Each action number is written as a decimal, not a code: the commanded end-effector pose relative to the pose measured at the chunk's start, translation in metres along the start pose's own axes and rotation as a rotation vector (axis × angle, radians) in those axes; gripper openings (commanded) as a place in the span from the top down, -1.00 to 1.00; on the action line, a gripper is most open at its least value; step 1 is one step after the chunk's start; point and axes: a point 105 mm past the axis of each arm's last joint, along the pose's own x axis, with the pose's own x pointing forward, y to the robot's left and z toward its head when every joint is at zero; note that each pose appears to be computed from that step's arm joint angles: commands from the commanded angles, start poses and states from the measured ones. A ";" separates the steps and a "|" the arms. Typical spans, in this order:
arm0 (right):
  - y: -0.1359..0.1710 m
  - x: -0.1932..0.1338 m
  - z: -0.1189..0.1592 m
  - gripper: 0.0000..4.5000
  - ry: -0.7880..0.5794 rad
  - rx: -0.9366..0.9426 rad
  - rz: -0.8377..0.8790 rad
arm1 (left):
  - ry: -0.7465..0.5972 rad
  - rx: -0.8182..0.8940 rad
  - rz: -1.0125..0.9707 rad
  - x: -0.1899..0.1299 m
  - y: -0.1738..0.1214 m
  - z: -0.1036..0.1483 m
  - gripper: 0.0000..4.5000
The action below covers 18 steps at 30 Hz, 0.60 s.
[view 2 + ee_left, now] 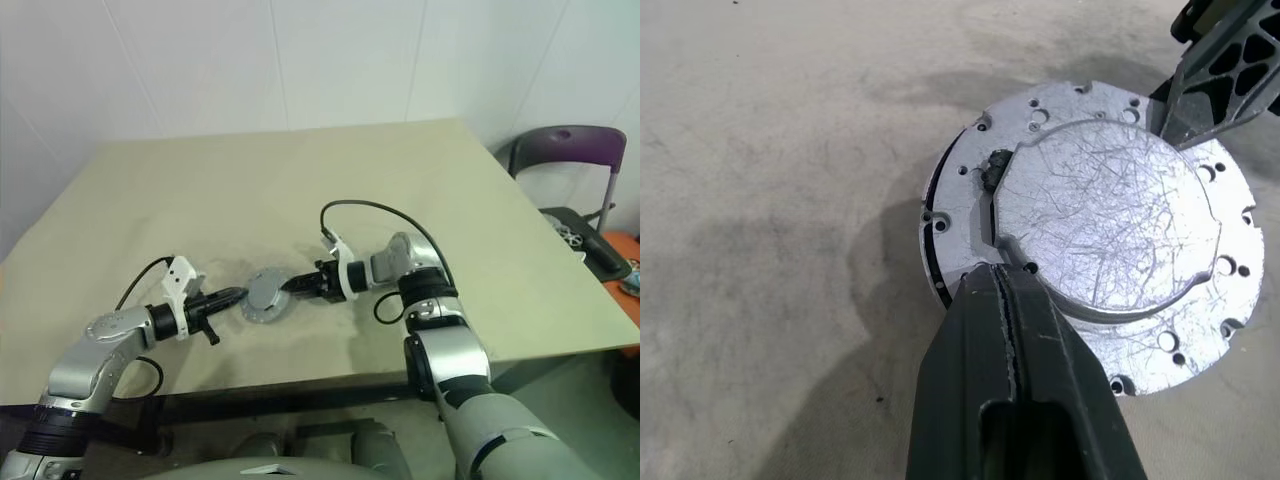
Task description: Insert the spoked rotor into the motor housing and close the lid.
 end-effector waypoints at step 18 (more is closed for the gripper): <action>0.044 -0.006 0.026 0.40 -0.084 -0.086 0.138 | -0.356 -0.633 0.212 -0.062 0.026 0.005 1.00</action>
